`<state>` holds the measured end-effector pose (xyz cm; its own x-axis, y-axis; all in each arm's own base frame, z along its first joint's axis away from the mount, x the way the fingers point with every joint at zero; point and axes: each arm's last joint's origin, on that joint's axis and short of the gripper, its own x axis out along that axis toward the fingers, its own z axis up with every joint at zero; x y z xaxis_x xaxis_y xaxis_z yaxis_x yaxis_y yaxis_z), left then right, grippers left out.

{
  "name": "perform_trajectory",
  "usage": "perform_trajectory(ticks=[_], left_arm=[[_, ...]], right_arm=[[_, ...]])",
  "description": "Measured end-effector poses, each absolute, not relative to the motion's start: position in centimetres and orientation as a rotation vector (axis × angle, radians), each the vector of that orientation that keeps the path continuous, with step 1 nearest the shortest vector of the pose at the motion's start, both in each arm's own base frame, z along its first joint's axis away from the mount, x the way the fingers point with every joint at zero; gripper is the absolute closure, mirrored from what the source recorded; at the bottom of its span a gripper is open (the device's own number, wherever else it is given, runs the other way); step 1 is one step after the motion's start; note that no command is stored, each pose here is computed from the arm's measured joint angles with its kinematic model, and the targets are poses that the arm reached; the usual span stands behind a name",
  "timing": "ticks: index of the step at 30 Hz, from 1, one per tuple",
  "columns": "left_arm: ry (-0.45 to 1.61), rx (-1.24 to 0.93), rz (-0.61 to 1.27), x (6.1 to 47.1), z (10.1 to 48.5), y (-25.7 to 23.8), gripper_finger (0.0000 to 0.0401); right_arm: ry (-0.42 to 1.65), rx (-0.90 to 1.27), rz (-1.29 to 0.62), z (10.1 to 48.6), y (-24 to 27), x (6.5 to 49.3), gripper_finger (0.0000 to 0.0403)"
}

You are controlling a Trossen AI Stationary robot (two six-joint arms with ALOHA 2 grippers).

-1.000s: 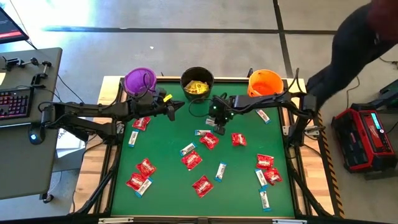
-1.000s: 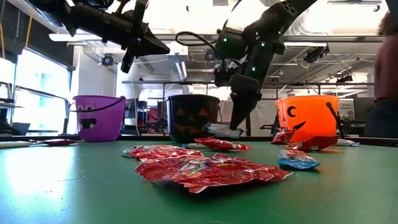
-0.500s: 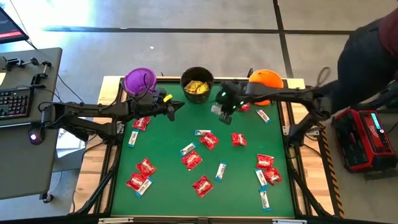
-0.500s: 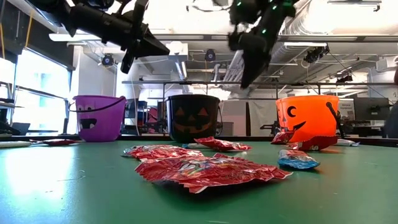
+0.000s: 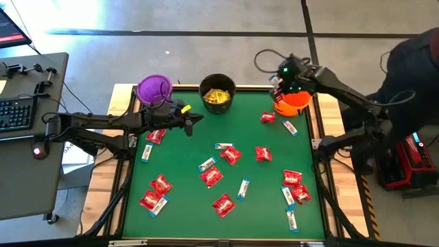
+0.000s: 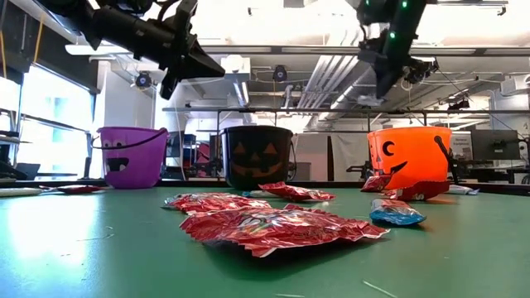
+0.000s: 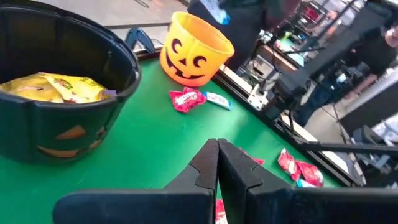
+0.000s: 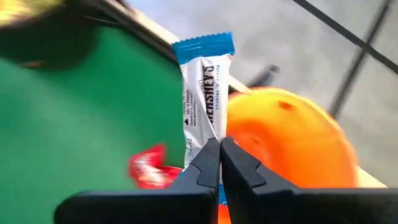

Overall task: Sort candy by brand, put in halloween buckets
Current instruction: Put the blue chocolate bar into the orange bucket

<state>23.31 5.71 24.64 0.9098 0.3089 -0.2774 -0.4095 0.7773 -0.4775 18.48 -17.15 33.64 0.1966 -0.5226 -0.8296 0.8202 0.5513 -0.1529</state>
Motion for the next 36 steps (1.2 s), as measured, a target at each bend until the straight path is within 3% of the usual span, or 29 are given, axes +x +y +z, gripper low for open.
perform_trajectory(ticks=[12,18,22,29,36], left_arm=[[0.192,-0.542,0.384,23.3,24.6,5.7,0.0401],[0.205,-0.471,0.377,23.3,24.6,5.7,0.0401],[0.211,-0.429,0.378,23.3,24.6,5.7,0.0401],[0.22,-0.432,0.365,23.3,24.6,5.7,0.0401],[0.281,-0.384,0.308,23.2,24.2,5.5,0.0401]], right_arm=[[1.155,0.521,-1.144,30.5,-22.1,14.6,0.0403],[1.167,0.607,-1.095,26.5,-22.2,14.1,0.0403],[1.19,0.579,-1.103,25.8,-22.0,14.2,0.0403],[1.261,0.552,-1.071,30.1,-20.7,13.9,0.0402],[1.136,0.567,-0.935,36.1,-18.6,13.8,0.0402]])
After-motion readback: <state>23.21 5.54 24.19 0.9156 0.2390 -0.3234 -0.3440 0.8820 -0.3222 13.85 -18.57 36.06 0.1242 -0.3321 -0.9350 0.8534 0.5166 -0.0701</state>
